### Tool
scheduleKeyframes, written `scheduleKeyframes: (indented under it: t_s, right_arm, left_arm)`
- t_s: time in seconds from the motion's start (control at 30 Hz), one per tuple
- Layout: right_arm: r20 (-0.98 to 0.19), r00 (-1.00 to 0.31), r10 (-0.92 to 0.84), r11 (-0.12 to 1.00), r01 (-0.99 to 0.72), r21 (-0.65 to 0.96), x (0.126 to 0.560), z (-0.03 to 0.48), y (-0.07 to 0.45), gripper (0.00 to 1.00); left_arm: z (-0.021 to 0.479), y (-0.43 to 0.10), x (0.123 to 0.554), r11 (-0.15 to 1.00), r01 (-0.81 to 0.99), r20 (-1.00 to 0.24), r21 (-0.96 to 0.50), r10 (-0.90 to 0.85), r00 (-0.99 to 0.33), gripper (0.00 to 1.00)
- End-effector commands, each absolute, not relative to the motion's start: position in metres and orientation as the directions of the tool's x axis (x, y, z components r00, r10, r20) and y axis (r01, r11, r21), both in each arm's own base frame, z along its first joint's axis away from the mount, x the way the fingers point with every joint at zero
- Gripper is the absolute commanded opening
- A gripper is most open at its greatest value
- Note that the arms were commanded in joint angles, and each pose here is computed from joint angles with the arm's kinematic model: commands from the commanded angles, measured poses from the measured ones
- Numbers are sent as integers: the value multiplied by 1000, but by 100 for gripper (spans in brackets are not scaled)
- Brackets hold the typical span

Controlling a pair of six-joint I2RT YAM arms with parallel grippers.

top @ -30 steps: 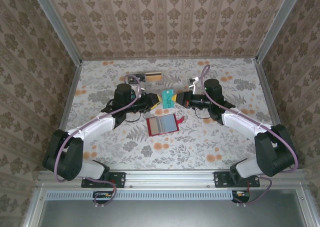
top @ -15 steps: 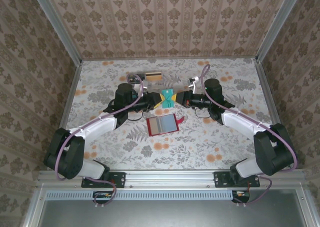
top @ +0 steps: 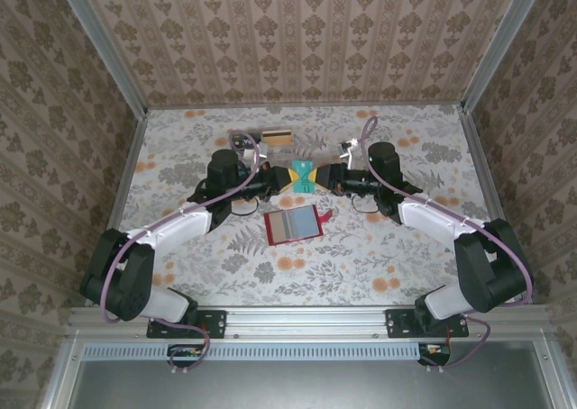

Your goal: Take the credit cards out of the card holder

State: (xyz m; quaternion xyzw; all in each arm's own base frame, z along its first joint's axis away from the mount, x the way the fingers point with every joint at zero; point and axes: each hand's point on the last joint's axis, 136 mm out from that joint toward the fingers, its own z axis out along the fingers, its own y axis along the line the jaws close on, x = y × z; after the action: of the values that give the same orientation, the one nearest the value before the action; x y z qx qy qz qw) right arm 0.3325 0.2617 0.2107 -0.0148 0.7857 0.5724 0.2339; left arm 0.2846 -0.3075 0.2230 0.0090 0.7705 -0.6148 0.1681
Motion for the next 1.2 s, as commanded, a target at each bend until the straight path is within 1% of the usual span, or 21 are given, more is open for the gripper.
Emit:
scheduleKeyframes:
  t_s: [0.0, 0.07, 0.13, 0.2, 0.27, 0.37, 0.47, 0.53, 0.6, 0.67, 0.73, 0.83, 0.93, 1.0, 1.1, 1.17]
  right_arm:
    - [-397, -894, 208, 379, -301, 875, 326, 204, 259, 61]
    - [-409, -889, 209, 405, -302, 863, 325, 204, 254, 77]
    - [-422, -882, 210, 432, -303, 849, 324, 204, 248, 89]
    - [-450, -867, 214, 456, -318, 831, 320, 210, 241, 97]
    - [-471, -856, 215, 480, -327, 814, 318, 214, 236, 100]
    - [-498, -839, 219, 519, -333, 788, 315, 217, 227, 100]
    - [-539, -812, 222, 570, -340, 748, 311, 223, 216, 100]
    - [-560, -798, 222, 598, -342, 725, 308, 228, 210, 100]
    - [-588, -779, 218, 620, -355, 700, 303, 235, 205, 100]
    - [-612, -761, 214, 640, -364, 676, 299, 241, 199, 100]
    - [-638, -740, 214, 661, -371, 652, 296, 247, 193, 100]
    - [-668, -711, 219, 682, -378, 626, 291, 252, 186, 100]
    - [-678, -699, 227, 687, -379, 620, 287, 254, 183, 100]
    - [-679, -698, 229, 691, -374, 618, 286, 252, 181, 100]
    - [-681, -695, 231, 695, -372, 616, 285, 253, 180, 100]
    - [-682, -694, 232, 695, -372, 616, 286, 254, 180, 100]
  left_arm:
    - [228, -306, 277, 267, 276, -322, -923, -145, -935, 0]
    - [223, -302, 275, 324, 292, -346, -900, -120, -931, 0]
    - [217, -297, 273, 390, 318, -376, -864, -81, -923, 0]
    - [211, -290, 271, 459, 355, -414, -814, -31, -910, 0]
    - [204, -281, 272, 541, 402, -460, -739, 31, -887, 0]
    - [195, -265, 277, 646, 466, -518, -604, 127, -846, 0]
    - [189, -249, 283, 696, 562, -578, -446, 255, -775, 0]
    - [189, -238, 287, 702, 630, -619, -331, 342, -707, 0]
    - [189, -233, 289, 659, 723, -664, -208, 448, -599, 0]
    - [188, -226, 290, 610, 788, -679, -84, 544, -493, 0]
    - [183, -221, 288, 518, 854, -666, 38, 650, -365, 0]
    - [181, -210, 292, 435, 881, -626, 185, 743, -236, 0]
    - [176, -198, 302, 354, 880, -551, 318, 824, -132, 0]
    - [170, -190, 311, 280, 870, -475, 405, 878, -62, 0]
    - [156, -181, 323, 170, 853, -365, 494, 931, 26, 0]
    - [148, -176, 334, 116, 834, -304, 539, 950, 65, 0]
